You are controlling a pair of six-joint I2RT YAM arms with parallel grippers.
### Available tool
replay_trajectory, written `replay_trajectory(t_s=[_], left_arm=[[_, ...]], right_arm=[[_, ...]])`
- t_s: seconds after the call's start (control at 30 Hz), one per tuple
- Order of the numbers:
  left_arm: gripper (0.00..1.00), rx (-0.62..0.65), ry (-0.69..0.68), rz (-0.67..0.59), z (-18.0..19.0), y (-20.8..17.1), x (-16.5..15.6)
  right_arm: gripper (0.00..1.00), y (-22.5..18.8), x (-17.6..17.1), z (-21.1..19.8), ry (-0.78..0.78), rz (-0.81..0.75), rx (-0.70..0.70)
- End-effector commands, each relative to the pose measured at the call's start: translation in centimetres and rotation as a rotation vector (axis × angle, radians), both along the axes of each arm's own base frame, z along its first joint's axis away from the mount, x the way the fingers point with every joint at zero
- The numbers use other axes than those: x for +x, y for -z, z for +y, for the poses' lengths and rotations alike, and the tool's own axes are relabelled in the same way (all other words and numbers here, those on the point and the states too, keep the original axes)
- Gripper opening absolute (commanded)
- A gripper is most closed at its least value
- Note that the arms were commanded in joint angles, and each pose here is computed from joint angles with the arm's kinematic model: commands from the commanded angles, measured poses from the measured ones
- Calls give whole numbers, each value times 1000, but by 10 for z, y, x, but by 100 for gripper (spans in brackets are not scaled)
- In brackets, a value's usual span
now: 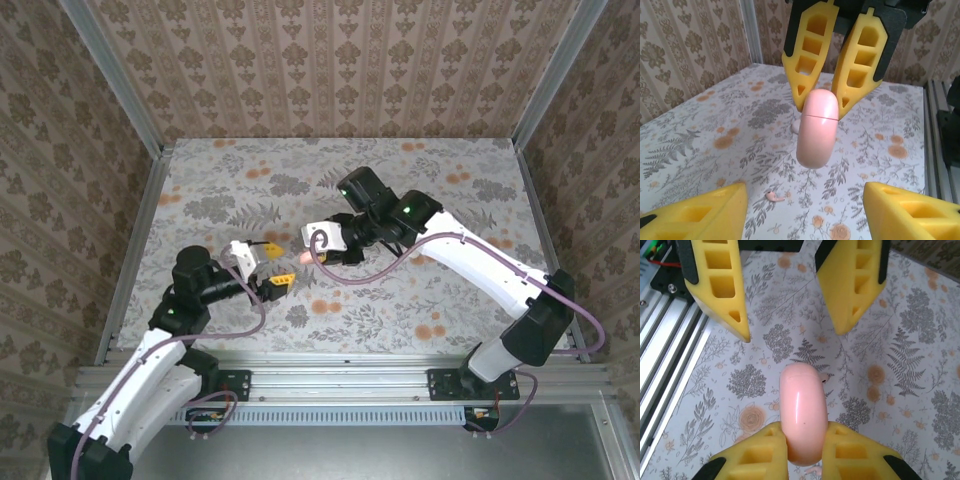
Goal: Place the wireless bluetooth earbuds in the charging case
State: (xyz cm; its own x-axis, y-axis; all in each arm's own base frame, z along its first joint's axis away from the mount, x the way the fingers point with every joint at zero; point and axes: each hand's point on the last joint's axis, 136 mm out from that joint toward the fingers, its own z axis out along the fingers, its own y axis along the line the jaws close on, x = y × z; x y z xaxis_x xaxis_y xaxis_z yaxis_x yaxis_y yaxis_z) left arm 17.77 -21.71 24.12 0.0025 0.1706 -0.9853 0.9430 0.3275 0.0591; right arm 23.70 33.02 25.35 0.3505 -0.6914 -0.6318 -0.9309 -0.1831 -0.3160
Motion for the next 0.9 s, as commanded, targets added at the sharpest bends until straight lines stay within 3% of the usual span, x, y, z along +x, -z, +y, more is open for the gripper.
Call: replay_trajectory(t_s=[0.0, 0.5, 0.87], left_arm=[[63, 74, 43, -46, 0, -1, -6], [58, 96, 136, -44, -11, 2, -16], [47, 83, 143, -41, -13, 1, -17]], right_arm=[[12, 9, -7, 0, -38, -3, -61], [12, 4, -22, 32, -99, 119, 37], [12, 3, -23, 39, -101, 123, 53]])
